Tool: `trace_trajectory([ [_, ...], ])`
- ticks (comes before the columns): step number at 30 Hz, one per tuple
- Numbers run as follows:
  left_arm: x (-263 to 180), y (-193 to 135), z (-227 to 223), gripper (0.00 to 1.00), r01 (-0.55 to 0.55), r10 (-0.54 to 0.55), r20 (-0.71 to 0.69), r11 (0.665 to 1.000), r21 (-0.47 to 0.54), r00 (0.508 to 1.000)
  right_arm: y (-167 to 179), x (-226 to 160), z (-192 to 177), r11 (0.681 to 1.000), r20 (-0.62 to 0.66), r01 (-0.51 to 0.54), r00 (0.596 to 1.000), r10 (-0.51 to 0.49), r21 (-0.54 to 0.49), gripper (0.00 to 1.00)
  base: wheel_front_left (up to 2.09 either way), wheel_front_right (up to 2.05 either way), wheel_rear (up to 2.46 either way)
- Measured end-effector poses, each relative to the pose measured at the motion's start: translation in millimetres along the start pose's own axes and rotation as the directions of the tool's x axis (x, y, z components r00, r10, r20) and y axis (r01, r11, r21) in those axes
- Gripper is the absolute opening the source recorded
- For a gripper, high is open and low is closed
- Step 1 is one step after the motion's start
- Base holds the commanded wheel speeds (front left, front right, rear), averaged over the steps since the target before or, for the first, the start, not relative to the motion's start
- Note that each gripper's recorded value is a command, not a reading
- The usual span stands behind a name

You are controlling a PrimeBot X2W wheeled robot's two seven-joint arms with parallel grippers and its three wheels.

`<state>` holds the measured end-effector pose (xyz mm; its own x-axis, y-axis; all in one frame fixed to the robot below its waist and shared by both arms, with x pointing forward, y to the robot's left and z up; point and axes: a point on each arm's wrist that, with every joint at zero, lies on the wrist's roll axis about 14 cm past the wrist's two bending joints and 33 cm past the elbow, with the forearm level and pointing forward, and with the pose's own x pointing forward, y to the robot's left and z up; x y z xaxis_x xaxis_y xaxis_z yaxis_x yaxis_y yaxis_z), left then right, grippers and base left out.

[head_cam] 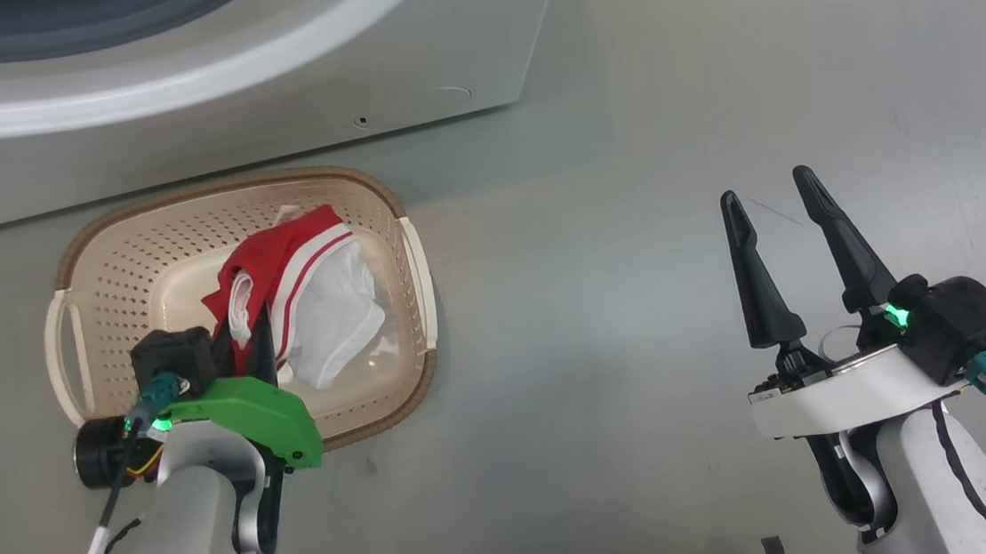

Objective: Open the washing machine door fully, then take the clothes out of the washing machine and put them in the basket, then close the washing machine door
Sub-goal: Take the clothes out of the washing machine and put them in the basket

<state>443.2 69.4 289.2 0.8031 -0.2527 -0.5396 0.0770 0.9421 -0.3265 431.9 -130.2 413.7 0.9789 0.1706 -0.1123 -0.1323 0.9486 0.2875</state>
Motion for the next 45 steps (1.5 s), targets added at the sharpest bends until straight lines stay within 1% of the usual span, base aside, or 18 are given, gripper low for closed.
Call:
trace_trajectory([
  [7,36.5,11.7,-29.3,0.0,-0.023,0.021,-0.126,1.0,-0.014,0.992,-15.2,13.3,-14.6,1.0,-0.025,0.029,0.999,-0.029,0.003,1.0,0.0,0.0,0.0],
  [9,41.1,13.2,-35.0,0.0,-0.027,0.024,-0.148,0.999,-0.018,0.989,-17.1,15.7,-16.0,1.0,-0.025,0.031,0.999,-0.031,0.003,1.0,0.0,0.0,0.0],
  [14,60.3,23.4,-64.7,0.0,-0.053,0.043,-0.25,0.998,-0.031,0.967,-27.8,26.5,-26.1,0.999,-0.037,0.048,0.998,-0.047,0.004,1.0,0.0,0.0,0.0],
  [19,77.0,28.4,-91.5,0.0,-0.064,0.048,-0.323,0.997,-0.04,0.945,-40.4,36.4,-37.6,0.998,-0.052,0.066,0.996,-0.067,-0.008,1.0,0.0,0.0,0.0],
  [24,85.3,29.8,-118.9,0.0,-0.07,0.047,-0.392,0.997,-0.044,0.919,-52.3,35.6,-53.6,0.995,-0.092,0.093,0.991,-0.095,-0.018,1.0,0.0,0.0,0.0],
  [26,87.1,29.9,-123.1,0.0,-0.069,0.045,-0.402,0.997,-0.045,0.915,-54.2,35.9,-56.0,0.995,-0.097,0.097,0.99,-0.098,-0.021,1.0,0.0,0.0,0.0],
  [27,87.8,29.9,-123.9,0.09,-0.069,0.045,-0.404,0.997,-0.044,0.914,-54.7,36.7,-56.1,0.995,-0.097,0.097,0.99,-0.098,-0.022,1.0,0.0,0.0,0.0],
  [28,88.7,30.0,-124.1,0.21,-0.07,0.046,-0.406,0.997,-0.043,0.913,-54.7,38.0,-55.4,0.995,-0.094,0.095,0.991,-0.097,-0.023,1.0,0.0,0.0,0.0],
  [29,90.0,30.4,-123.1,0.38,-0.071,0.048,-0.402,0.997,-0.042,0.914,-54.6,39.0,-54.8,0.995,-0.091,0.094,0.991,-0.095,-0.023,1.0,0.0,0.0,0.0],
  [30,91.2,30.7,-122.0,0.47,-0.071,0.048,-0.399,0.997,-0.041,0.916,-54.5,39.3,-54.7,0.995,-0.09,0.093,0.991,-0.095,-0.023,1.0,0.0,0.0,0.0],
  [31,92.3,30.7,-121.0,0.47,-0.068,0.048,-0.396,0.997,-0.038,0.917,-54.4,39.5,-55.0,0.995,-0.091,0.093,0.991,-0.094,-0.023,1.0,0.0,0.0,0.0],
  [32,93.4,30.8,-119.0,0.58,-0.068,0.049,-0.387,0.997,-0.036,0.921,-54.3,39.5,-55.3,0.995,-0.092,0.092,0.991,-0.094,-0.023,1.0,0.0,0.0,0.0],
  [33,94.6,31.0,-117.2,0.75,-0.068,0.05,-0.379,0.997,-0.035,0.924,-54.1,39.6,-55.3,0.996,-0.092,0.092,0.991,-0.093,-0.023,1.0,0.0,0.0,0.0],
  [35,96.6,30.4,-112.9,1.0,-0.062,0.049,-0.36,0.998,-0.026,0.932,-53.8,40.3,-54.7,0.996,-0.091,0.09,0.992,-0.092,-0.023,1.0,0.0,0.0,0.0],
  [41,94.6,32.6,-99.6,1.0,-0.066,0.061,-0.3,0.998,-0.005,0.952,-49.7,43.6,-47.7,0.997,-0.073,0.078,0.994,-0.079,-0.022,1.0,0.0,0.0,0.0],
  [45,94.4,30.4,-81.0,1.0,-0.059,0.058,-0.223,0.998,0.001,0.973,-46.5,43.6,-41.7,0.997,-0.061,0.071,0.996,-0.072,-0.021,1.0,0.0,0.0,0.0],
])
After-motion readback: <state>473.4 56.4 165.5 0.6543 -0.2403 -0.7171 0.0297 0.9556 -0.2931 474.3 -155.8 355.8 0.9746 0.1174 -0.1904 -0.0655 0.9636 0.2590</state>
